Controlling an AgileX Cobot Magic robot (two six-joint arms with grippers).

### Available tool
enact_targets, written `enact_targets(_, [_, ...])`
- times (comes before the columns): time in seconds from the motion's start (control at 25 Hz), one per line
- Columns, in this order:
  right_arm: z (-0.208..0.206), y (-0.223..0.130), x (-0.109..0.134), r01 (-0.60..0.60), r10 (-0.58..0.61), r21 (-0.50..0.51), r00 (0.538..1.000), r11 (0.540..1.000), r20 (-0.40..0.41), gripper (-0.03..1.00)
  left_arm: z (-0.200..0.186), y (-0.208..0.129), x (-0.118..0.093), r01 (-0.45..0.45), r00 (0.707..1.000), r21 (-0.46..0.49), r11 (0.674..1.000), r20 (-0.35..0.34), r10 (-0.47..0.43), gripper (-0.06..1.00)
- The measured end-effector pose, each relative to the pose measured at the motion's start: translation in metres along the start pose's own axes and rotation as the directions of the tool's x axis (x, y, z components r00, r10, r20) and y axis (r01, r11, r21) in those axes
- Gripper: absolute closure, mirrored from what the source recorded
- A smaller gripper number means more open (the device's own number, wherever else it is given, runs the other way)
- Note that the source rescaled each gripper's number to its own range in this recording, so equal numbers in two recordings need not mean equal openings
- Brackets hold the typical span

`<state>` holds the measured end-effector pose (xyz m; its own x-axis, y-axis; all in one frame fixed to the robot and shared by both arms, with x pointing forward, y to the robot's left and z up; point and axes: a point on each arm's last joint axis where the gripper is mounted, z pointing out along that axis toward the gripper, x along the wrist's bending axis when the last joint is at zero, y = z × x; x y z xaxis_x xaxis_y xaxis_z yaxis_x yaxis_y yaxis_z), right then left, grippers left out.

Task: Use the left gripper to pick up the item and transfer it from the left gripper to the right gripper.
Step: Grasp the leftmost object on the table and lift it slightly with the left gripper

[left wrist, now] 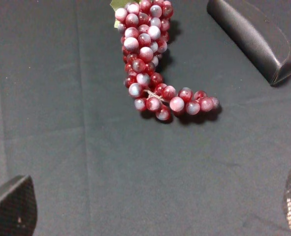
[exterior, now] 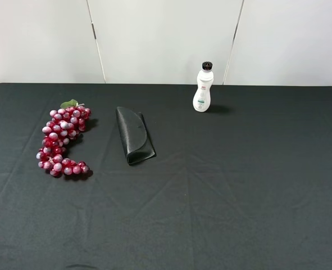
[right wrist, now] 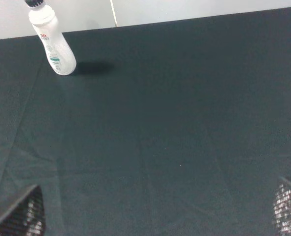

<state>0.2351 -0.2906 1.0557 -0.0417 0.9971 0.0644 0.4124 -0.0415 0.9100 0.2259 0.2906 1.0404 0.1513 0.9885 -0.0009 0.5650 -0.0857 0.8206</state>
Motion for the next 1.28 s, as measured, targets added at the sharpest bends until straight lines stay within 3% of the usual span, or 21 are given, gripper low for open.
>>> enact_targets(1.28, [0.0,-0.0001,0.0,0.0,0.0,0.001,1.0,1.0,0.0,-0.03,0.0,0.0001,0.0,0.0,1.0,-0.001,1.0,0.0,0.0,-0.06])
